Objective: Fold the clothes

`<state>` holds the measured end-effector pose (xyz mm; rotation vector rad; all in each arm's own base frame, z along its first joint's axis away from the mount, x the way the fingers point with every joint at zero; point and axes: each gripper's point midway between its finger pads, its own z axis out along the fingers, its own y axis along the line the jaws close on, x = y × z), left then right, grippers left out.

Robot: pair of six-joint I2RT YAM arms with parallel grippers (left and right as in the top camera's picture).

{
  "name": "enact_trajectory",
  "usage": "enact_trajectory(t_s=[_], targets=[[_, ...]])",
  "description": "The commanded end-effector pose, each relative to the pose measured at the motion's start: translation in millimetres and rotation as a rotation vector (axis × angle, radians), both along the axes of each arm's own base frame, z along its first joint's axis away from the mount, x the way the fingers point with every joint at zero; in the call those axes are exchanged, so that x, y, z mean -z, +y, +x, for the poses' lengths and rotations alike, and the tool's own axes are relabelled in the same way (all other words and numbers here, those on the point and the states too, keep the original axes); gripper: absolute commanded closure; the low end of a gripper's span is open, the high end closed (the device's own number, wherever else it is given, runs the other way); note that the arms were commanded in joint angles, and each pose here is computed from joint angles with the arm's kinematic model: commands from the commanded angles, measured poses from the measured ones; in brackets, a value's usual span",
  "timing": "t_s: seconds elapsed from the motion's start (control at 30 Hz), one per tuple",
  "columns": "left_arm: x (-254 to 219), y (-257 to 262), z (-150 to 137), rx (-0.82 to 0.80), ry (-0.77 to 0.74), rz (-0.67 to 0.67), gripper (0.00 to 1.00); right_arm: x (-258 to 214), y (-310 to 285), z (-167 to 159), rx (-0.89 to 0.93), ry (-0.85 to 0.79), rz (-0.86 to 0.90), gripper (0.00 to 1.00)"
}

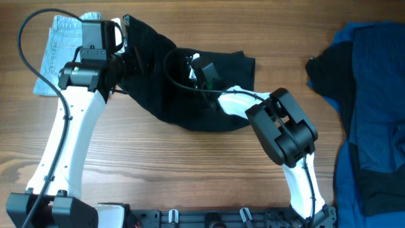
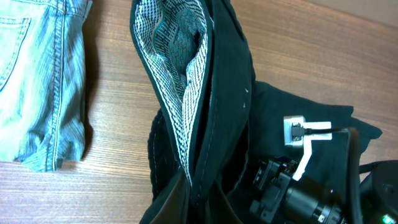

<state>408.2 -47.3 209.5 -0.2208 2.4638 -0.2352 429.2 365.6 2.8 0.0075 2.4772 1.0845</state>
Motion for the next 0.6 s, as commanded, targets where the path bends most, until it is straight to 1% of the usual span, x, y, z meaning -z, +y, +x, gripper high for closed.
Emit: enact_trajectory(t_s=[0.0, 0.07, 0.13, 0.27, 0.4, 0.57], targets=[[-28.6, -0.6, -2.7, 0.0, -0.065, -0.006, 0.96, -58.4, -22.9, 27.3, 0.019, -0.119, 0.038, 0.96], [-34.5, -0.4, -4.6, 0.0, -0.08, -0.007, 0.96, -82.7, -48.4, 48.4, 0.114, -0.174, 0.018, 0.96], [-39.2, -0.2, -6.6, 0.0, -0.091, -0.008, 0.96, -84.7, -60.5, 56.8, 0.157, -0.165, 0.026, 0.96], [-39.6, -0.4, -8.5, 0.001, -0.088, -0.009, 0.96, -71.2, -66.4, 63.0, 0.18, -0.164, 0.007, 0.96], [-39.4, -9.0, -9.8, 0.022, -0.087, -0.009, 0.96, -61.2, -54.1, 67.2, 0.169, -0.201, 0.035, 0.96], [-39.4, -13.7, -10.5, 0.034, -0.087, -0.009, 0.96, -27.7, -32.6, 58.9, 0.15, -0.183, 0.046, 0.96]])
